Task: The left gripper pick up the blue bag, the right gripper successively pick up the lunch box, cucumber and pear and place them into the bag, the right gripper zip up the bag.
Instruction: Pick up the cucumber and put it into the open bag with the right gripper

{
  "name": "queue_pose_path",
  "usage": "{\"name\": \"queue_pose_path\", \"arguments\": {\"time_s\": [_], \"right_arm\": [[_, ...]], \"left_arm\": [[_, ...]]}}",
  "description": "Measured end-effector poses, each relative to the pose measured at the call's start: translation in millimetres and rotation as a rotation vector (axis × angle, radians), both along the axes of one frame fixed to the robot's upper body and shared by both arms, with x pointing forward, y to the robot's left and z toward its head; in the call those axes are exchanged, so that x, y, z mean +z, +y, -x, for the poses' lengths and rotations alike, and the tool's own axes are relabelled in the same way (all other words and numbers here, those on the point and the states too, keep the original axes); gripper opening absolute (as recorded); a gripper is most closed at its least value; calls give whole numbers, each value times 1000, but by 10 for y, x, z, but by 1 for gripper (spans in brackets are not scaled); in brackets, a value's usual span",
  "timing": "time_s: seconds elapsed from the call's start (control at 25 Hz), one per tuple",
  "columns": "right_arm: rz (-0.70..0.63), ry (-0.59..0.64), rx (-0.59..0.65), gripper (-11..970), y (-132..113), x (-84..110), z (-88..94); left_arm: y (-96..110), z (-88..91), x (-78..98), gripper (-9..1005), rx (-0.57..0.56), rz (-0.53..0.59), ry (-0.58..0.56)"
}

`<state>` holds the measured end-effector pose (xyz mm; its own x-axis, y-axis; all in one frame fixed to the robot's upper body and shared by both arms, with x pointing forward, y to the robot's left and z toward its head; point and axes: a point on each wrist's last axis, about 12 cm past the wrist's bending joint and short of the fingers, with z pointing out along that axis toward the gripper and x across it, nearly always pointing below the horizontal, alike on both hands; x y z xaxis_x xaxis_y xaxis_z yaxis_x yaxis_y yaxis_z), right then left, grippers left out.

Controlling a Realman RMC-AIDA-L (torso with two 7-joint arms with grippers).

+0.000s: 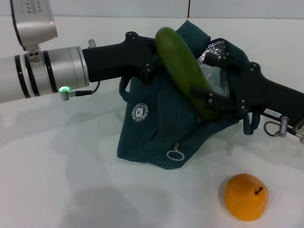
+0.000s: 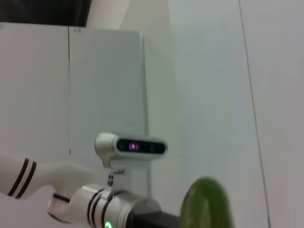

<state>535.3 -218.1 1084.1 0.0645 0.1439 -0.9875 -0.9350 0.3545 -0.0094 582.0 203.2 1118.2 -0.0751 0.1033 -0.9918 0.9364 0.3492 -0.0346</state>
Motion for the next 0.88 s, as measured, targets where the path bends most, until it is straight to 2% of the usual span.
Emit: {"name": "queue_pose_path", "arguments": {"time_s": [0.24, 0.44, 0.72, 0.88], "right_arm": [[-7, -40, -22, 778, -65, -3, 44], [-28, -69, -89, 769, -301, 10, 129], [17, 1, -126, 768, -628, -24, 273], [71, 22, -123, 767, -637, -83, 304]], "left_arm": [[6, -1, 2, 88, 0, -1, -1], [23, 5, -12, 89, 2, -10, 1], [39, 14, -8, 90, 2, -14, -5], [36, 21, -12, 91, 0, -13, -4]]}}
